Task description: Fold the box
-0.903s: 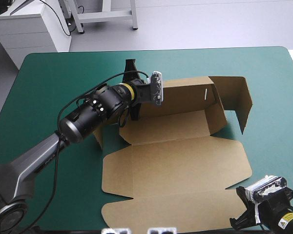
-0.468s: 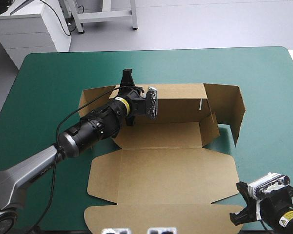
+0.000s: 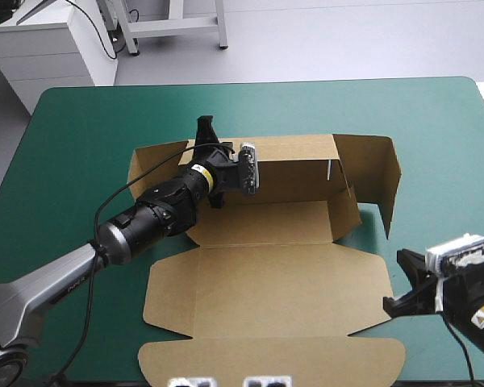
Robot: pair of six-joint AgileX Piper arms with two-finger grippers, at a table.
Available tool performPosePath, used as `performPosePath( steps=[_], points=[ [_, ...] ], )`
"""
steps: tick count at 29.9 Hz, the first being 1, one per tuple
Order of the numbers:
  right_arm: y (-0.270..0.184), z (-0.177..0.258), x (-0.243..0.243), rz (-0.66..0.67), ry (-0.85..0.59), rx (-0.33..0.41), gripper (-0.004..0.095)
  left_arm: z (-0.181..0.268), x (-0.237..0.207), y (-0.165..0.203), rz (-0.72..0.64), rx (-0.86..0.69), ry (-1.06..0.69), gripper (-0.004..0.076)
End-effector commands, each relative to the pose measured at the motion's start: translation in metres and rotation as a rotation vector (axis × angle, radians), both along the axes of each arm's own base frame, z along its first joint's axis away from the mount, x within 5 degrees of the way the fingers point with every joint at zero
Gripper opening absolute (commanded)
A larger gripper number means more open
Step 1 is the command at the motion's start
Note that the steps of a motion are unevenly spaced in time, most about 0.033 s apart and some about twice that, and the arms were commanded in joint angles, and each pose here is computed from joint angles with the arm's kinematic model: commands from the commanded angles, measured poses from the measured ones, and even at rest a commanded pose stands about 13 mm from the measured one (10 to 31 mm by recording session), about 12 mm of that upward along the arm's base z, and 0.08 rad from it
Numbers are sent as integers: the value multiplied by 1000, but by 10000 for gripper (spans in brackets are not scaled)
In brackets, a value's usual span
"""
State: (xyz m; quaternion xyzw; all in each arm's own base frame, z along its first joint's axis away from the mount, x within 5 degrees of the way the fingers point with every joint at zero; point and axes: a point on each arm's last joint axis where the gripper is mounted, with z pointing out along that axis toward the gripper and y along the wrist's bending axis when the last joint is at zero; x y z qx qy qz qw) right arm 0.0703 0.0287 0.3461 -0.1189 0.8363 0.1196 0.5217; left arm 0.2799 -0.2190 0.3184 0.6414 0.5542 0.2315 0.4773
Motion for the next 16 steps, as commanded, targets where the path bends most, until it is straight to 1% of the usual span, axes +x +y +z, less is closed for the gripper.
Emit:
performPosePath(
  steps=[1,6,9,13,16],
  points=[
    [2,41,26,-16,-82,31,-18,20,-5,5,23,-49,-36,-9],
    [8,76,74,-18,-48,32,-18,20,-5,5,23,-48,-35,-9],
    [12,90,104,-8,-5,23,-18,15,-6,6,19,-33,-30,-9],
    [17,102,144,6,54,-4,-18,3,-7,8,6,25,-30,-9],
    [18,108,172,-16,82,-23,-18,-4,-9,10,2,50,-23,-9]
  ],
)
